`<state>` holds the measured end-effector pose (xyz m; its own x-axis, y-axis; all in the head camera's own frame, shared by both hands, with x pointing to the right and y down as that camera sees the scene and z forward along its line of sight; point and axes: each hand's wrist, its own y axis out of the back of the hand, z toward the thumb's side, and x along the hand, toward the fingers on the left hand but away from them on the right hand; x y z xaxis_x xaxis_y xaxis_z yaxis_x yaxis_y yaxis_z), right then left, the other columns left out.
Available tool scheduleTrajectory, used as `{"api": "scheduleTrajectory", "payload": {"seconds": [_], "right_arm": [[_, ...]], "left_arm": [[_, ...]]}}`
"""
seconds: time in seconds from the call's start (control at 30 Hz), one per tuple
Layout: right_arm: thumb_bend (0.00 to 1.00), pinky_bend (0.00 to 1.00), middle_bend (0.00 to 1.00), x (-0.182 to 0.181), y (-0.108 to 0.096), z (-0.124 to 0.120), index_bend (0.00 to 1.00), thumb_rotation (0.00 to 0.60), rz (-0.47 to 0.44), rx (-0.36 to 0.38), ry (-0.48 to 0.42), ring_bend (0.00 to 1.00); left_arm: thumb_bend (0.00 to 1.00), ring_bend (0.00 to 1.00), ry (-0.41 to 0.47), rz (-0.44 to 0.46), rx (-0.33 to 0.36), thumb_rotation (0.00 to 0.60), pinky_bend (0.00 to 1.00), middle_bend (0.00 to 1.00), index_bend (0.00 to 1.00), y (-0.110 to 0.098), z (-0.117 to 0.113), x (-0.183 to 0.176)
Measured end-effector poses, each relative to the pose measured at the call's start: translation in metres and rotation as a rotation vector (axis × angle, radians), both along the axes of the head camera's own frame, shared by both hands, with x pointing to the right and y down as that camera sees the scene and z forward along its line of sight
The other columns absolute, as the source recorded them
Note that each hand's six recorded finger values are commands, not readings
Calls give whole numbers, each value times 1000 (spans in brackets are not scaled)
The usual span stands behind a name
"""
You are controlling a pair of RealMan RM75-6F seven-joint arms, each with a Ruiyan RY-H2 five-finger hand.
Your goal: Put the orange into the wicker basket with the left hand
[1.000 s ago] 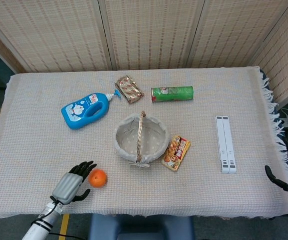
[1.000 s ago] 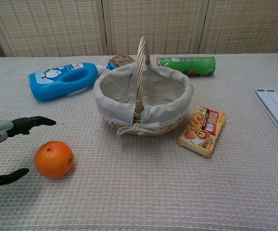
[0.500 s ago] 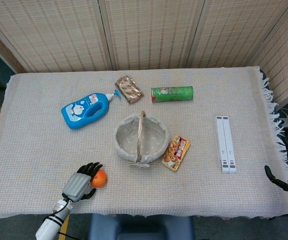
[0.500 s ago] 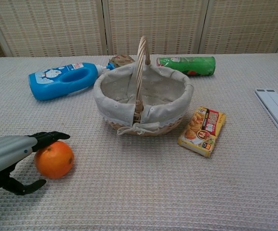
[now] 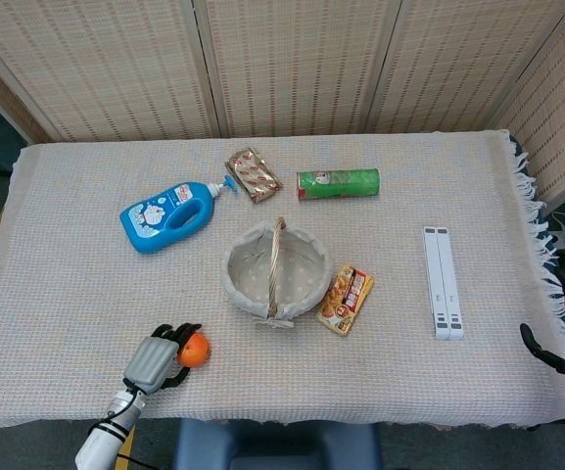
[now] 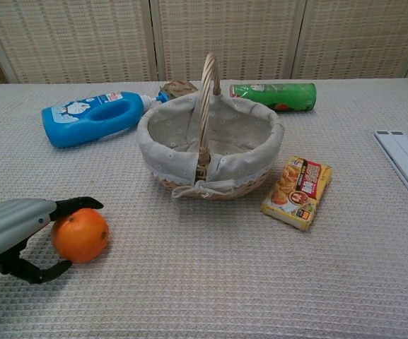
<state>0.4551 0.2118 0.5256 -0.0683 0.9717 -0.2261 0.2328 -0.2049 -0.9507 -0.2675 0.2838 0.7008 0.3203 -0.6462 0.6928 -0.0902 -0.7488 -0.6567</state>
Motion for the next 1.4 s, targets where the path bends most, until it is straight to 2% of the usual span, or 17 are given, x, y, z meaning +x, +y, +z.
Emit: {"api": "scheduleTrajectory", "payload": {"seconds": [0.4, 0.57, 0.67, 0.87, 1.1, 1.23, 1.4], "right_arm": [[212, 157, 0, 0, -1, 2, 0, 600, -1, -8, 2, 0], [212, 157, 0, -1, -1, 2, 0, 600, -3, -12, 1, 0], [212, 158, 0, -1, -1, 2, 0, 600, -2, -14, 0, 0], [212, 158, 0, 0, 0, 1, 0, 600, -2, -10, -5, 0], [212, 157, 0, 0, 0, 2, 0, 600, -9, -19, -5, 0], [212, 158, 0, 0, 0, 1, 0, 600, -11, -22, -8, 0], [212, 158, 0, 0, 1, 0, 0, 600, -14, -21, -13, 0]], "left_arm": [[379, 468, 25, -64, 66, 600, 310, 309, 411, -9, -8, 0], [380, 476, 35, -81, 101, 600, 316, 319, 429, -20, -13, 1], [380, 476, 47, -80, 153, 600, 316, 317, 429, -37, -20, 6], [378, 475, 39, -3, 300, 600, 316, 315, 427, -89, -31, 30], [378, 475, -54, 129, 442, 600, 316, 313, 422, -147, -25, 63], [378, 475, -89, 177, 482, 600, 318, 313, 419, -167, -22, 83], [378, 475, -124, 205, 501, 600, 321, 311, 418, -177, -18, 95]]}}
